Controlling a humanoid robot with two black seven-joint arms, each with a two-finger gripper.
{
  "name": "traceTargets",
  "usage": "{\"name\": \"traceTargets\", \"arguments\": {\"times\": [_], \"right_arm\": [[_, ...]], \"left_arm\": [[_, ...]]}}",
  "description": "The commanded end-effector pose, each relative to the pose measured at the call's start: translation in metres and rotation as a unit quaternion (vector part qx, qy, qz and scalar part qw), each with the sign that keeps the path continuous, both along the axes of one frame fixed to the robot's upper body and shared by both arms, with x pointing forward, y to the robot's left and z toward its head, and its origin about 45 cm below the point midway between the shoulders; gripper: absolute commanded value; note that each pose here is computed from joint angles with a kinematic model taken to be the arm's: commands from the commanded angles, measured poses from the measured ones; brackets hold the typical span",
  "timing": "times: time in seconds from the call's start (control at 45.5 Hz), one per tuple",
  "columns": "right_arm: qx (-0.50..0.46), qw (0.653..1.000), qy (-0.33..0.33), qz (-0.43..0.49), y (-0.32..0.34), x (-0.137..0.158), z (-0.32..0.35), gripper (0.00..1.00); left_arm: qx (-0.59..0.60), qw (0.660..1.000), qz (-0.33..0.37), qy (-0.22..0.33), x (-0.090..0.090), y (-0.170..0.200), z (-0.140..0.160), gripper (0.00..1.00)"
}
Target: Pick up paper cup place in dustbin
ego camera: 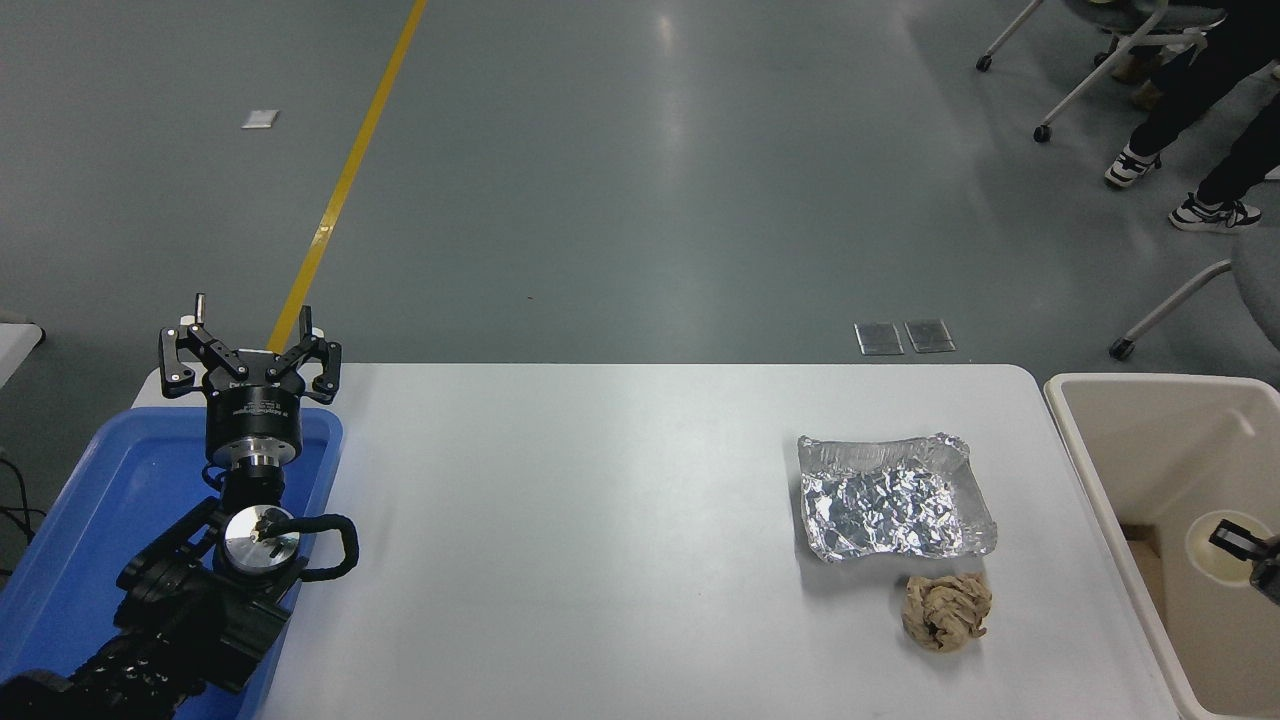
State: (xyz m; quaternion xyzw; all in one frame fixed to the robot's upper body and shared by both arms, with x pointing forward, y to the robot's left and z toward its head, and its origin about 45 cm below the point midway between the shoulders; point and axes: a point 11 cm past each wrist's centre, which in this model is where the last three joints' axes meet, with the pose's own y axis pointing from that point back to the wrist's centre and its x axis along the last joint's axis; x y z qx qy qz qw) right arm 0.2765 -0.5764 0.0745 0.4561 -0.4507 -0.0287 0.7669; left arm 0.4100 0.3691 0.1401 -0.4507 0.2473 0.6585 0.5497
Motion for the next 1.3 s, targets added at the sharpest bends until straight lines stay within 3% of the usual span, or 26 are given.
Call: {"name": "traceTargets", "arguments": {"times": [0.0,0.198,0.418,0.593,0.791,0.967,1.275], "right_arm": [[0.016,1.0,-0.009,0.001,0.006,0.011,0.008,1.0],[0.052,0.998,-0.036,0.026,0.011,0.048,0.086,1.0],[0.132,0.981,0.054,0.133,0.088,0.067,0.169,1.0],[0.205,0.94,0.127,0.243,0.186,0.069,0.218,1.0],[0.201,0.901,0.181,0.339,0.261,0.074,0.257,1.0],[0.196,0.878,0.207,0.385,0.319,0.079,0.279,1.0],[0.209,0.851,0.244,0.415,0.384,0.061,0.299,1.0]], "left_arm": [[0.0,1.0,-0.001,-0.001,0.001,0.0,0.001,0.99],[0.0,1.0,-0.001,-0.001,0.001,0.0,0.001,0.99],[0.0,1.0,-0.002,-0.001,0.001,-0.001,0.0,0.99],[0.0,1.0,-0.002,0.0,0.0,-0.001,0.0,0.99],[-0.001,1.0,-0.001,0.0,0.0,-0.001,0.0,0.99],[0.0,1.0,-0.001,0.0,0.0,0.0,0.0,0.99],[0.0,1.0,0.001,0.001,-0.001,0.001,-0.001,0.99]]}}
